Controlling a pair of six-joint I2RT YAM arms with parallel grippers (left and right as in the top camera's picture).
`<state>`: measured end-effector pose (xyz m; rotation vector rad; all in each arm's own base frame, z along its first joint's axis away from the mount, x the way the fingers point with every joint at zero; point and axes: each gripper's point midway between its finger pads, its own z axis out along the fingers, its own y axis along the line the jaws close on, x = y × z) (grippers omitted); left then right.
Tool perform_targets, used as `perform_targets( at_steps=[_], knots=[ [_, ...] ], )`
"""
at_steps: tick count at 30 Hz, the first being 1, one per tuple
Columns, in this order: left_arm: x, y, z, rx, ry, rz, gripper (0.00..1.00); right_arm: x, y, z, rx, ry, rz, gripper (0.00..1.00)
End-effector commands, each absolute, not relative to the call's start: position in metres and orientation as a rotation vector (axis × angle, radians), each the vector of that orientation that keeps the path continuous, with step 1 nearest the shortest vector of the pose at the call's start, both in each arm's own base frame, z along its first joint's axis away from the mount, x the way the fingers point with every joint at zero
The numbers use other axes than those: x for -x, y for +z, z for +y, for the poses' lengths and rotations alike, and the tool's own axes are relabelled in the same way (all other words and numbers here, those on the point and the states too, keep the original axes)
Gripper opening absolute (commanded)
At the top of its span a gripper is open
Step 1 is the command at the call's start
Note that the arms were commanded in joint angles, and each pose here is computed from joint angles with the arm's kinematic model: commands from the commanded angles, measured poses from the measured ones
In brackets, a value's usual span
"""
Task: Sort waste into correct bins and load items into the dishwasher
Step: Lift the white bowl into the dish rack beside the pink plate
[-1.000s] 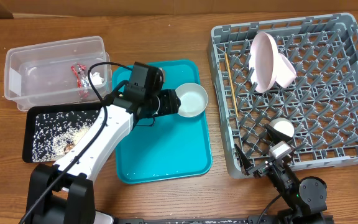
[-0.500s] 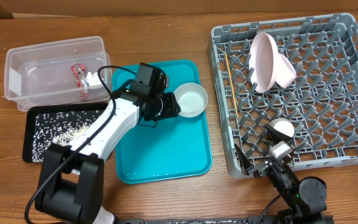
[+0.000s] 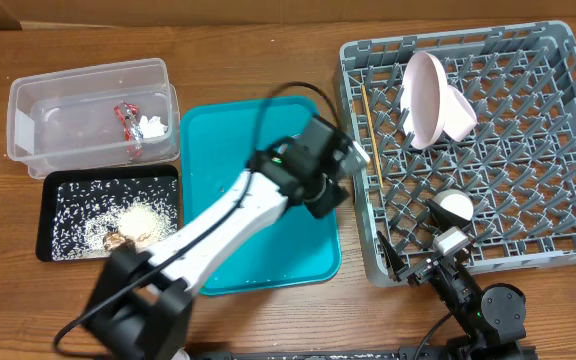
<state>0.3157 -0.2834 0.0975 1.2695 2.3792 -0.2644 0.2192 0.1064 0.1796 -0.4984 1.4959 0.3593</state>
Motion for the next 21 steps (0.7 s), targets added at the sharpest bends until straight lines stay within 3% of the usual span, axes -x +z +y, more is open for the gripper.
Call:
perform_targets(
  at_steps=[1, 8, 14, 18, 21],
  knots=[
    [-0.340, 0.072, -0.269, -1.391, 0.036, 2.307, 0.61, -0.220, 0.177, 0.106, 0.497, 0.357, 1.496, 1.00],
    [-0.349, 0.069, -0.265, -1.319, 0.104, 2.325, 0.59, -0.220, 0.177, 0.106, 0.497, 0.357, 1.496, 1.00],
    [-0.327, 0.049, -0.273, -1.405, -0.038, 2.390, 0.55, -0.220, 0.177, 0.106, 0.497, 0.357, 1.496, 1.00],
    [-0.324, 0.028, -0.272, -1.423, -0.036, 2.436, 0.43, -0.220, 0.177, 0.106, 0.497, 0.357, 1.496, 1.00],
    [-0.326, 0.017, -0.272, -1.383, -0.037, 2.474, 0.20, -0.220, 0.177, 0.106, 0.497, 0.357, 1.496, 1.00]
  ],
)
